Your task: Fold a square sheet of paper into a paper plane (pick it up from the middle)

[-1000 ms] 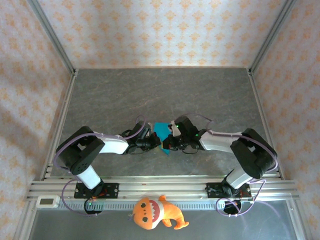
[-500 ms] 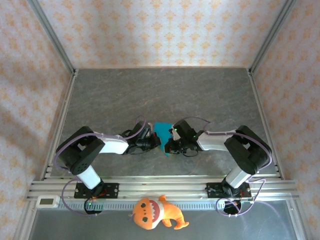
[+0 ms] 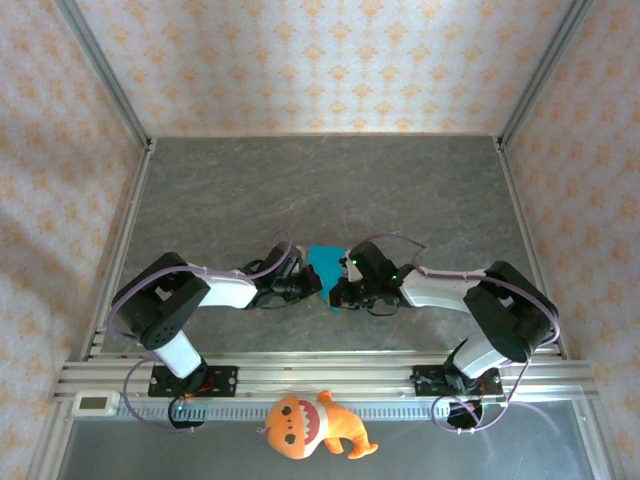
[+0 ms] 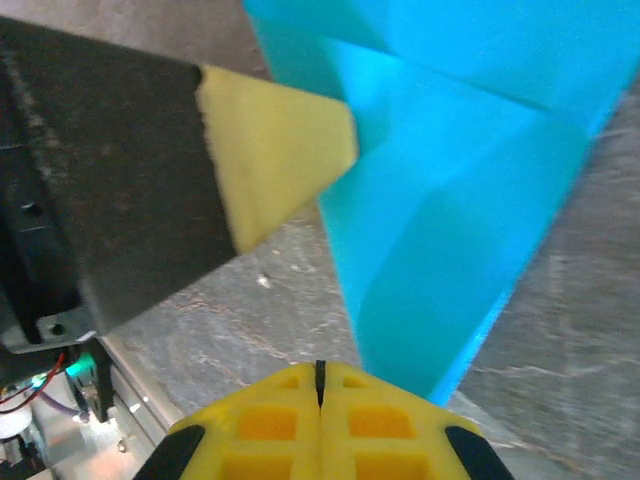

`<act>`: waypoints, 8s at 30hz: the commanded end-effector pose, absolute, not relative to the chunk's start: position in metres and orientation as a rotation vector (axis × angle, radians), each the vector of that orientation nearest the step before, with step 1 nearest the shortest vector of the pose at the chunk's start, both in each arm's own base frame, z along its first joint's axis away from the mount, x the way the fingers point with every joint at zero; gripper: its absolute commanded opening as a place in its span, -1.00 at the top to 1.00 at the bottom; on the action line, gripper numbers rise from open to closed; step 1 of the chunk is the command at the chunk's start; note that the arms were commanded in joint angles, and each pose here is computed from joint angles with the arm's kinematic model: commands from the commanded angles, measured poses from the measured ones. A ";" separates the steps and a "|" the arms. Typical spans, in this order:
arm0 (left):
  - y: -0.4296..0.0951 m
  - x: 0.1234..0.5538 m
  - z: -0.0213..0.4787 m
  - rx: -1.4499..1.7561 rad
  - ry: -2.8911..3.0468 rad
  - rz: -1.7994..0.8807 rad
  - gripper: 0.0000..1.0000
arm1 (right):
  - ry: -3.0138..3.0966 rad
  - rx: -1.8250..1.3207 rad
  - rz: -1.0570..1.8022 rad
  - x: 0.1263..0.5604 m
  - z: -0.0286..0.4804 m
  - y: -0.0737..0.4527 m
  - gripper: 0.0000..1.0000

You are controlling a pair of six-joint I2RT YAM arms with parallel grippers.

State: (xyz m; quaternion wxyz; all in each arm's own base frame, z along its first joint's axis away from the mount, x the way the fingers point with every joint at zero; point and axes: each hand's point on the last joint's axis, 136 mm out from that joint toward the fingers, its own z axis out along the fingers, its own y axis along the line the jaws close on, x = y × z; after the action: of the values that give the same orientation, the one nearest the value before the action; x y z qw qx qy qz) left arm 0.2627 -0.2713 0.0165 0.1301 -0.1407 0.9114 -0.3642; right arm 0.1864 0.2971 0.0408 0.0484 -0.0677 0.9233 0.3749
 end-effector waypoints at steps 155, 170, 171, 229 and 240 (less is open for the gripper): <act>-0.216 0.319 0.024 -0.451 2.544 -0.950 0.99 | 2.942 0.083 0.868 0.204 -0.021 0.250 1.00; -0.272 0.293 0.054 -0.362 2.483 -1.205 0.94 | 2.932 0.105 0.872 0.207 -0.019 0.251 1.00; -0.269 0.290 0.045 -0.393 2.501 -1.198 0.95 | 2.934 0.102 0.871 0.207 -0.019 0.251 1.00; -0.238 0.279 -0.019 -0.286 2.723 -0.873 1.00 | 2.770 -0.104 1.164 0.238 0.041 0.315 1.00; -0.236 0.277 -0.025 -0.281 2.743 -0.847 1.00 | 2.906 -0.072 0.953 0.222 -0.004 0.291 1.00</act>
State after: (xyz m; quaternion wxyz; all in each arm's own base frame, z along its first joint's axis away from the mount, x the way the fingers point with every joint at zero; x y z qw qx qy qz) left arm 0.2939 -0.2580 0.0165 0.1625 -0.0860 0.9133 -0.3633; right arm 0.2365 0.3138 0.0198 0.0566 -0.0279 0.9301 0.3618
